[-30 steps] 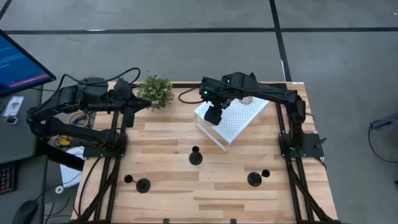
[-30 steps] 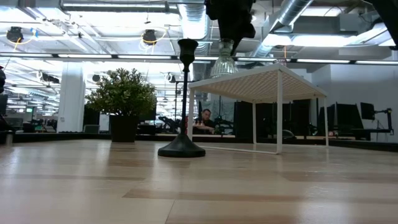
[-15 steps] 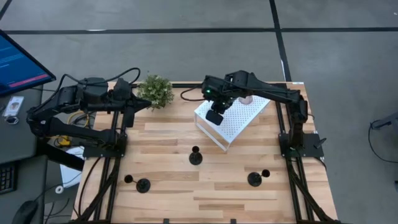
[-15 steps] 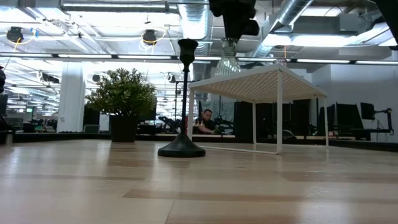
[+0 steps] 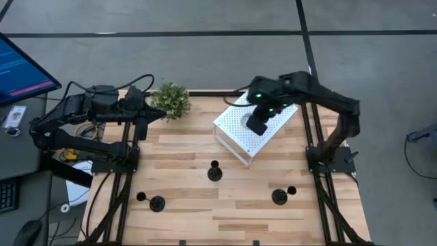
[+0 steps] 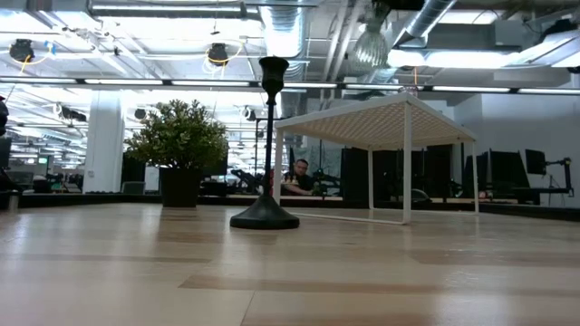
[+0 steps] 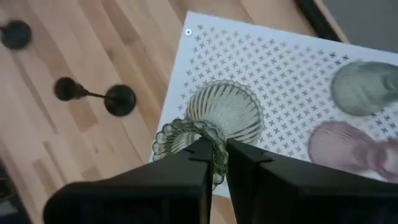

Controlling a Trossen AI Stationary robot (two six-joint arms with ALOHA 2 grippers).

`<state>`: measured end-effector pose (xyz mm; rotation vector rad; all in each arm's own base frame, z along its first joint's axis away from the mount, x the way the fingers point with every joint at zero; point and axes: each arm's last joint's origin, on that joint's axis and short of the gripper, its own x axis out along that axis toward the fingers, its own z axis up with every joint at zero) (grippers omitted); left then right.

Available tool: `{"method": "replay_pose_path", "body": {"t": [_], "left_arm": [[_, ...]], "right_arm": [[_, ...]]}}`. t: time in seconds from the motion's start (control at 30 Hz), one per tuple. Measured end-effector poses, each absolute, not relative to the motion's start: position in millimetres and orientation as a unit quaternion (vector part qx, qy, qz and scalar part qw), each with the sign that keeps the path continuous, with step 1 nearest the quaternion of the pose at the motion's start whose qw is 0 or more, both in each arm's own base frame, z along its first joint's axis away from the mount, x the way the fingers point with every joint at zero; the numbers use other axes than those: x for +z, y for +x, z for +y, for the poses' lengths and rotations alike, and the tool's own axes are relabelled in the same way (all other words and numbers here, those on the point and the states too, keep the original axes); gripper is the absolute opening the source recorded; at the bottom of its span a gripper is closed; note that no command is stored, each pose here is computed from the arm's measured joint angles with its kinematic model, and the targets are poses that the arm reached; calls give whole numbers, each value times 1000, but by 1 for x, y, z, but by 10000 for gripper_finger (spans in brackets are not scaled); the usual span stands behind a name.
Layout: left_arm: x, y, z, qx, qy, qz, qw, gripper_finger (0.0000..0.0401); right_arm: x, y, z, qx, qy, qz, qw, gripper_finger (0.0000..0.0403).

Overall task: Pick & Place candle stick holders
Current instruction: Put the green glass candle holder on the shelf aligned with the other pink candle holder

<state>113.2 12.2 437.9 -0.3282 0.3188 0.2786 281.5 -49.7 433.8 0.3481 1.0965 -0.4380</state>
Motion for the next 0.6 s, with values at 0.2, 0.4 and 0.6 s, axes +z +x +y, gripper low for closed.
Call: {"method": "replay_pose_path", "body": {"t": [0.2, 0.4, 0.6], "left_arm": [[438, 113, 12, 138, -162, 157, 964, 7], [438, 113, 12, 138, -162, 157, 964, 5], [438, 113, 13, 149, -158, 156, 964, 8]], "right_arm": [[448, 243, -56, -263, 190, 474, 818, 15], [422, 204, -54, -303, 235, 497, 779, 15], [398, 177, -49, -331, 266, 508, 749, 15]]}}
